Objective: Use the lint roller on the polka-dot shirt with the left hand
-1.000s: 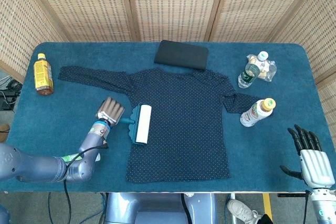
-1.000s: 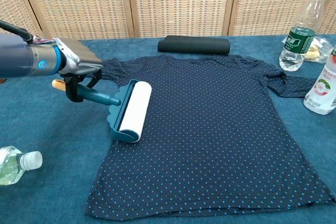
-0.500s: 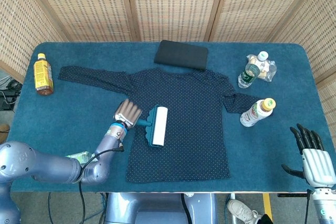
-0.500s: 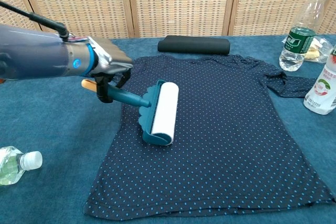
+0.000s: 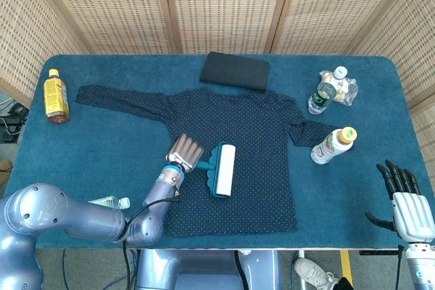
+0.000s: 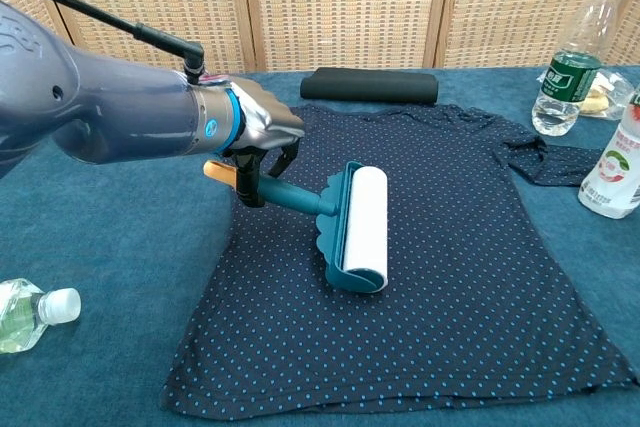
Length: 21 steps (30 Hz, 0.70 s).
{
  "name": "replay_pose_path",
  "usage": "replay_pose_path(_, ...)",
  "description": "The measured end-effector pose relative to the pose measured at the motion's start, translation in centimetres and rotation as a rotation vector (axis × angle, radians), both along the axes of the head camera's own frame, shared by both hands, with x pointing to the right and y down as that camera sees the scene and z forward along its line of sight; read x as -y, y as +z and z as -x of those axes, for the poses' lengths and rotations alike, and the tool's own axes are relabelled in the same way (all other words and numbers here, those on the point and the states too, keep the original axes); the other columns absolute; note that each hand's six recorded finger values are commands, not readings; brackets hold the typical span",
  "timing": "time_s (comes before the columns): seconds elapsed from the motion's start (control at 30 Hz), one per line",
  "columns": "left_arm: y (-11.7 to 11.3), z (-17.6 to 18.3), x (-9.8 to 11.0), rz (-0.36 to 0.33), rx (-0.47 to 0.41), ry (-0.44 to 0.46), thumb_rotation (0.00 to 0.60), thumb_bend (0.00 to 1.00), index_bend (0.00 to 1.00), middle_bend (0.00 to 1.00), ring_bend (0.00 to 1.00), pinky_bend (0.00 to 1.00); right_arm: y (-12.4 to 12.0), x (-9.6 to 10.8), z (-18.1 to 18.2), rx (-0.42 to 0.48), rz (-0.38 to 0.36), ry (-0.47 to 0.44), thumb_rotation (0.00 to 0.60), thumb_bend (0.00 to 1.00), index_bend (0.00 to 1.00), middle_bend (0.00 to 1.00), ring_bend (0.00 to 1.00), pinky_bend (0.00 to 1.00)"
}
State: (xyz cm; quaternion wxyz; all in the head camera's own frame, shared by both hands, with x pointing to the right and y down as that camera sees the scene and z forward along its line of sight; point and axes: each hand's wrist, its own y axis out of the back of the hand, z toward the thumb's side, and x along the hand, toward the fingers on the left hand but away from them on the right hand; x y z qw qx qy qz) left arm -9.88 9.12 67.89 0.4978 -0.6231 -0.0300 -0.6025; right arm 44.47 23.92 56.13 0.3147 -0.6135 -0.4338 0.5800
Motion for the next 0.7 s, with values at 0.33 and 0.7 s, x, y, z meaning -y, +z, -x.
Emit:
replay_pose_path(0.33, 0.0, 4.3, 1.2, -0.019, 0.032, -0.049, 0.6, 0.62, 0.9, 0.87, 0.74, 0.67, -0.1, -0.1, 0.2, -0.003, -0.002, -0.01, 0.6, 0.06, 0.0, 0.0, 0.0, 0.0)
replay_pose_path(0.7, -0.4, 12.3, 3.1, -0.047, 0.034, -0.17, 0.6, 0.62, 0.9, 0.82, 0.73, 0.66, -0.1, -0.3, 1.0, -0.016, -0.005, -0.037, 0.6, 0.06, 0.0, 0.0, 0.0, 0.0)
